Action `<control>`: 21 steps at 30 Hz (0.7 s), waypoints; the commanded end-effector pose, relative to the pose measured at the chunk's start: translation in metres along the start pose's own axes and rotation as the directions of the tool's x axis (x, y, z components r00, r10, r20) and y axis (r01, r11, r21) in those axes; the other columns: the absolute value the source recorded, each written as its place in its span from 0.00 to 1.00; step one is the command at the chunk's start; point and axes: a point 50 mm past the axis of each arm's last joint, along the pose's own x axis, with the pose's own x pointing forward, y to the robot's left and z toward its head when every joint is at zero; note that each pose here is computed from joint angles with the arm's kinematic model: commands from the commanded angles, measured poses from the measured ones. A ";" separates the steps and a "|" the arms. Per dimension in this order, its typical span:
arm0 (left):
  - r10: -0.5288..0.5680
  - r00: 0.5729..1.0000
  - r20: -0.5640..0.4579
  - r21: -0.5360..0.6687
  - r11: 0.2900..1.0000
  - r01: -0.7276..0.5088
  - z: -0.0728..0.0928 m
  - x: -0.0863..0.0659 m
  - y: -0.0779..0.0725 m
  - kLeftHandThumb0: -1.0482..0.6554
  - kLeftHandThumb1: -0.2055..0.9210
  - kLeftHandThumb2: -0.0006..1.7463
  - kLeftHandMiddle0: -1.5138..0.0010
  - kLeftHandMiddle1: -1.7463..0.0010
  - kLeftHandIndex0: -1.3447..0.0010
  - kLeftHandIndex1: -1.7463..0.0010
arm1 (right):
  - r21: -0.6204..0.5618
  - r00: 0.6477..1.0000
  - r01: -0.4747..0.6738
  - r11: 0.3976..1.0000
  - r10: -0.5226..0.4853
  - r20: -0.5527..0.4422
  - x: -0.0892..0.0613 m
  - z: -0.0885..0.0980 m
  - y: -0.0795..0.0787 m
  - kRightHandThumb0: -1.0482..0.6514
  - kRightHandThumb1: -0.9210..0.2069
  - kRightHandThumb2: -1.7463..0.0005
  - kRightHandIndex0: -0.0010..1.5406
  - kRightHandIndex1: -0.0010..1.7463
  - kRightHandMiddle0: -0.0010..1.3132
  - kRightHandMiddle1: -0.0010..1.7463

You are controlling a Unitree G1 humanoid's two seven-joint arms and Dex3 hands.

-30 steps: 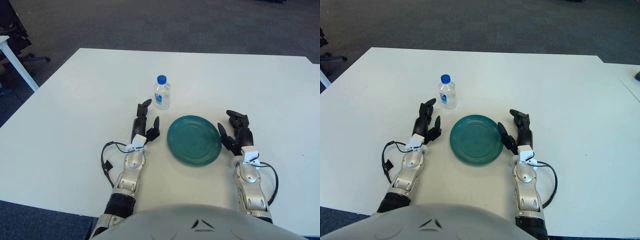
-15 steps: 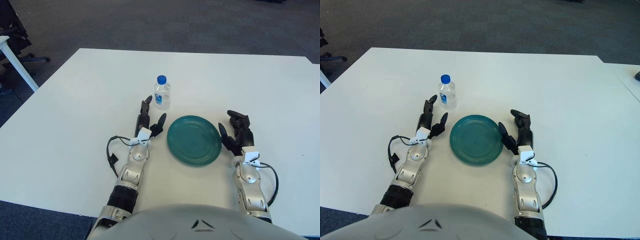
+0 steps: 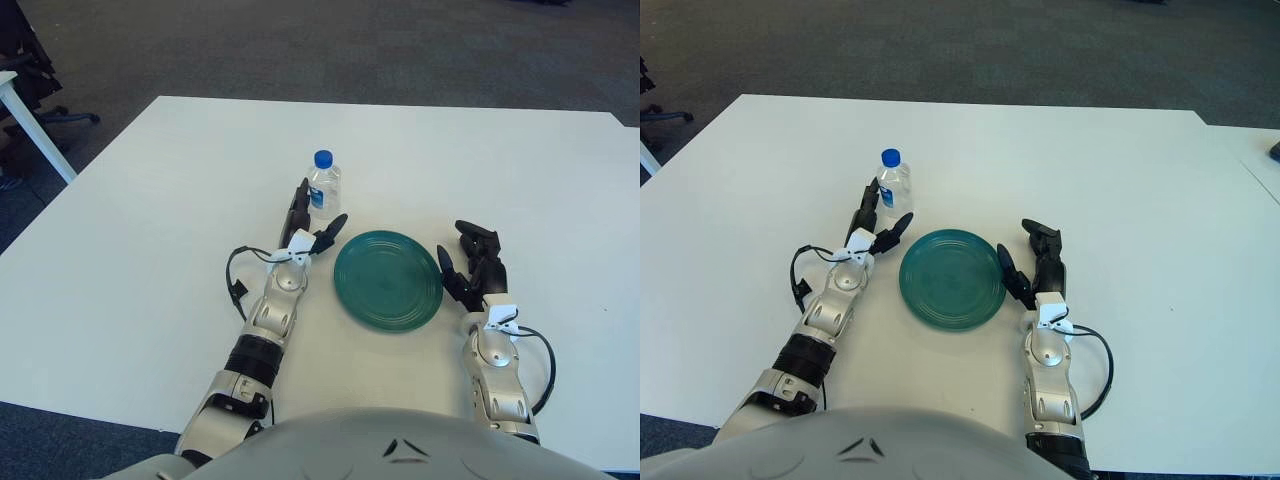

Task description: Put the bottle into the plate.

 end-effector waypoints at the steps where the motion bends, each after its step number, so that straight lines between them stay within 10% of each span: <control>1: -0.004 0.999 -0.039 0.063 0.998 0.006 -0.005 0.002 -0.001 0.00 1.00 0.12 1.00 1.00 1.00 1.00 | -0.010 0.999 -0.007 1.000 0.006 -0.050 -0.003 -0.009 -0.002 0.27 0.08 0.72 0.21 0.30 0.01 0.61; 21: 0.000 0.996 -0.092 0.085 0.996 0.008 -0.004 0.017 -0.008 0.00 1.00 0.14 1.00 1.00 1.00 1.00 | 0.033 0.999 -0.001 0.999 0.002 -0.041 -0.003 -0.011 -0.004 0.28 0.10 0.71 0.22 0.29 0.02 0.62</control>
